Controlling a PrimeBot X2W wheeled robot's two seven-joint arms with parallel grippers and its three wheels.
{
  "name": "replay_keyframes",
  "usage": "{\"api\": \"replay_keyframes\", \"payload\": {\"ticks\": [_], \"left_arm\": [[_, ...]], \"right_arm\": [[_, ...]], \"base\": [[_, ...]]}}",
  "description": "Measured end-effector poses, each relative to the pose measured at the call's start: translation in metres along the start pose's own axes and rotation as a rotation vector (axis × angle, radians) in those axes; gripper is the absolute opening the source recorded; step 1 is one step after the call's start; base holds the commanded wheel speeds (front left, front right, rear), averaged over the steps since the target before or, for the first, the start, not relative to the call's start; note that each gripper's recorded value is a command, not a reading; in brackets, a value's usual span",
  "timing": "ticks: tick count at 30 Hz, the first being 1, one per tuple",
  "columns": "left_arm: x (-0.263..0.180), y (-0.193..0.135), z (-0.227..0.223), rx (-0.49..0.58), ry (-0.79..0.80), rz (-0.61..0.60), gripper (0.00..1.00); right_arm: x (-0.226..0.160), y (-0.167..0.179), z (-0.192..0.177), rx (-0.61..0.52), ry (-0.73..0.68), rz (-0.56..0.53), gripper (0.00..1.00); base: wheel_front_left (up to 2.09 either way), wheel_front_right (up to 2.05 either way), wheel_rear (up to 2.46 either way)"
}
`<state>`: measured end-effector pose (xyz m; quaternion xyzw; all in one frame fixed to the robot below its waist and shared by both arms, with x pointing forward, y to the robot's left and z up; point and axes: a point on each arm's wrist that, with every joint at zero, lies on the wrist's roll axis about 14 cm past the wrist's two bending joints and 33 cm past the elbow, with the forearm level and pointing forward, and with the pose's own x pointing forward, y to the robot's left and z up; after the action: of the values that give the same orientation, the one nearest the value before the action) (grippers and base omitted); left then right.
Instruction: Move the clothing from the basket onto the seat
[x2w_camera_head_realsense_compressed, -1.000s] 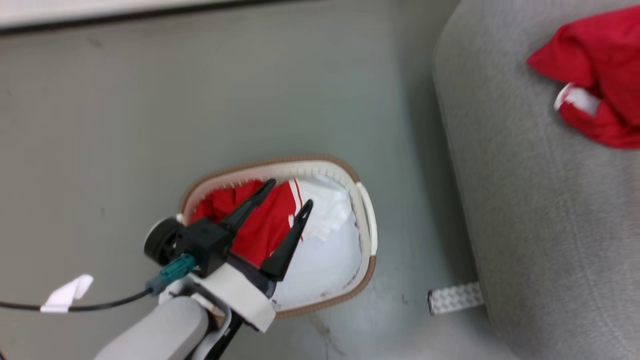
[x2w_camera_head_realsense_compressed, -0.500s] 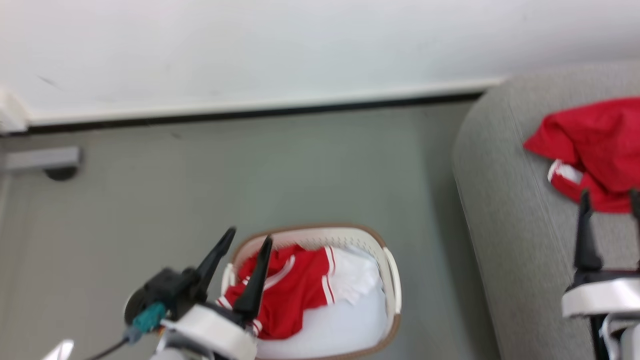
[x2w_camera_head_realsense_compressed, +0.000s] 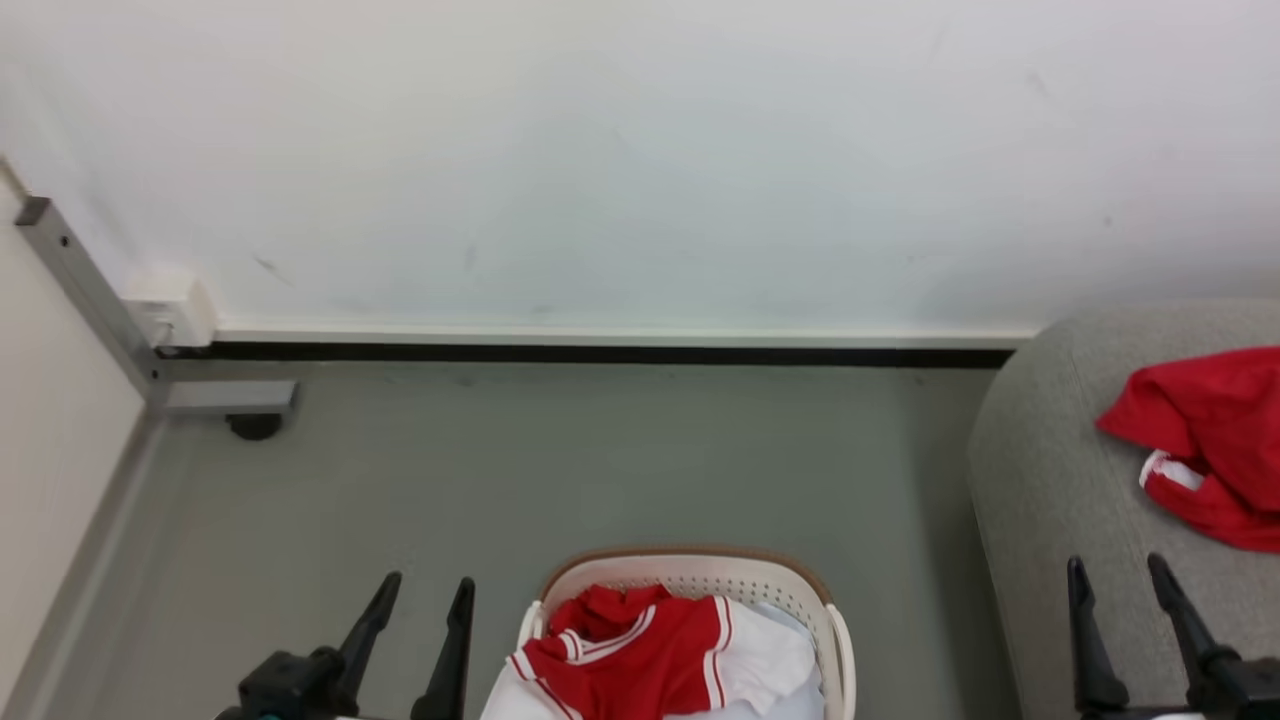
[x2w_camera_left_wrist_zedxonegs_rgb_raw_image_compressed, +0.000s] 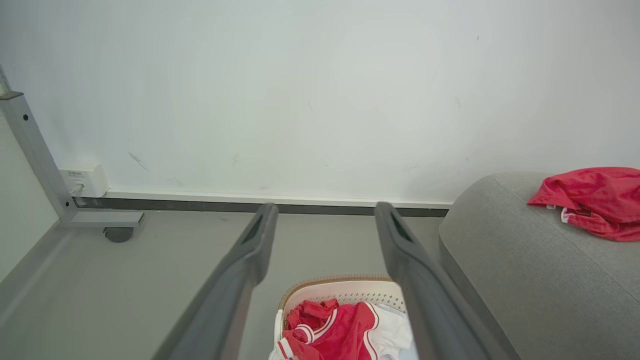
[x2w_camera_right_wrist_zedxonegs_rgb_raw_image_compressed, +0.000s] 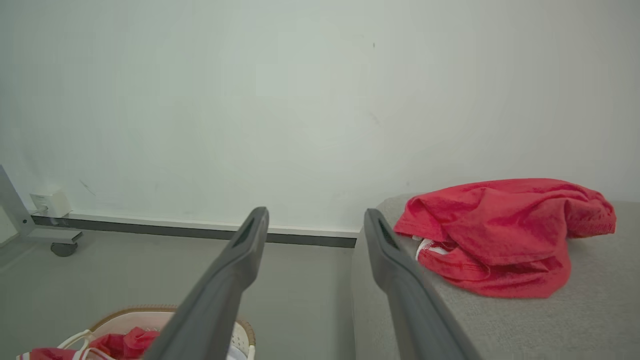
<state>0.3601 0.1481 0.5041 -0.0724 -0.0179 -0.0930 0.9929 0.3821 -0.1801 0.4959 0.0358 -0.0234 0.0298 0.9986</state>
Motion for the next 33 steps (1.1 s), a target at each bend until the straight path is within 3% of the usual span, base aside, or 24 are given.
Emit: {"api": "replay_keyframes", "payload": {"ticks": [12,33], "left_arm": [[-0.018,0.007,0.009,0.003,-0.043,0.036,1.00],[-0.007,-0.007,-0.001,0.001,-0.022,-0.013,1.00]], "right_arm": [[-0.014,0.019,-0.004,0.060,0.011,0.046,1.00],[-0.023,0.004,-0.006,0.068,0.015,-0.003,1.00]], "base": [[0.00,0.00,0.00],[0.00,0.00,0.00]]}}
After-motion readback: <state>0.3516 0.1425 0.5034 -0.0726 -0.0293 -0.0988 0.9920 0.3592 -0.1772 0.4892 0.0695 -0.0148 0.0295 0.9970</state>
